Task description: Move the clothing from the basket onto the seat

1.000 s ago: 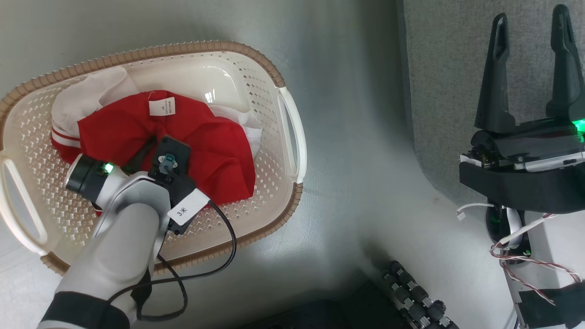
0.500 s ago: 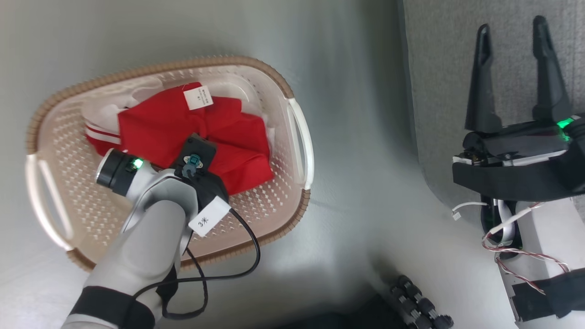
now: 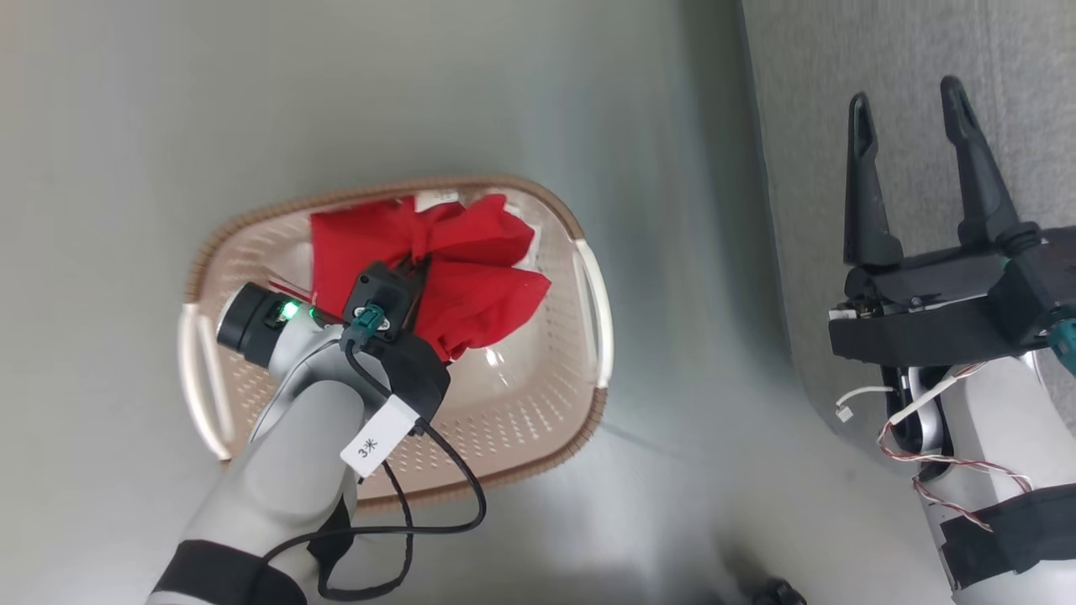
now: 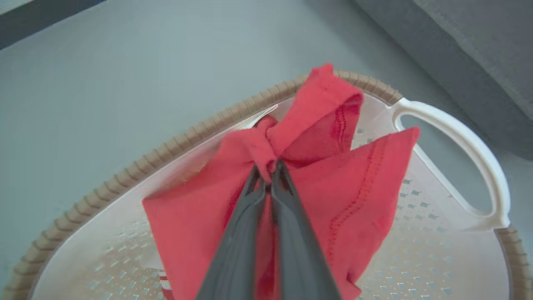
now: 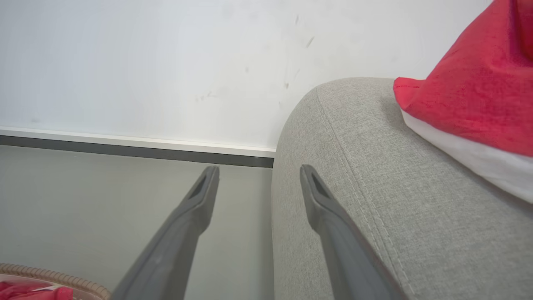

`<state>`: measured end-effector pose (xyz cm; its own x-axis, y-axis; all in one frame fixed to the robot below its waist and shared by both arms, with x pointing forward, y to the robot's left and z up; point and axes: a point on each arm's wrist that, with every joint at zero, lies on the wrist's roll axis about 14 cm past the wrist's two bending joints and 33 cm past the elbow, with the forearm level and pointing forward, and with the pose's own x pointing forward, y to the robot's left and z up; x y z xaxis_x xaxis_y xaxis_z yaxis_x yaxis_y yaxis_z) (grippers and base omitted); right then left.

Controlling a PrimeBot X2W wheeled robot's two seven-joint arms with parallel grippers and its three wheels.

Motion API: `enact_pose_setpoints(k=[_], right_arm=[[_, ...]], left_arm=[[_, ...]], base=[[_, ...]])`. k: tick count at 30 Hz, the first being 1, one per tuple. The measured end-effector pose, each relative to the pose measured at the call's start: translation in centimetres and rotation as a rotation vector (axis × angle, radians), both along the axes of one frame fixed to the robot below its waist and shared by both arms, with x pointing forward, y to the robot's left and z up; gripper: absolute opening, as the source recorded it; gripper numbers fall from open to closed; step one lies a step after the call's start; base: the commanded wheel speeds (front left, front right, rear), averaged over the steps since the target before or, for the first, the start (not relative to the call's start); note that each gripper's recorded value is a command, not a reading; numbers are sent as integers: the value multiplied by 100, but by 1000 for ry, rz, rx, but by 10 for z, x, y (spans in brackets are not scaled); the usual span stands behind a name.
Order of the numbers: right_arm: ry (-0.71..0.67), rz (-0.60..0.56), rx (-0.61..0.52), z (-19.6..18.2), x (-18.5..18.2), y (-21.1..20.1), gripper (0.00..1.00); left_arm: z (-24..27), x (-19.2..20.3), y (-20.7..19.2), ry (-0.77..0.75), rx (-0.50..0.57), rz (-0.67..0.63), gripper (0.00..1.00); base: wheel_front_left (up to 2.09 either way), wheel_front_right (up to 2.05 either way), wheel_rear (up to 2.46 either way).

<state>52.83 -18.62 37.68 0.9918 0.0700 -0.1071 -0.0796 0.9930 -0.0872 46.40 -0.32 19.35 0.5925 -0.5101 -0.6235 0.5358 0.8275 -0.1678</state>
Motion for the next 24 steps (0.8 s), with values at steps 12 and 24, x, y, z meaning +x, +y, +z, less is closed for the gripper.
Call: enact_pose_setpoints(k=[12,24], right_arm=[[-26,44,31,31,-9,18,100],[-74,105,81,76,-21,42,100]], left_arm=[[98,31,12,-208,-80,42,0],[205,45,13,-416,-175,69,0]], base=[[0,0,0],[0,0,0]])
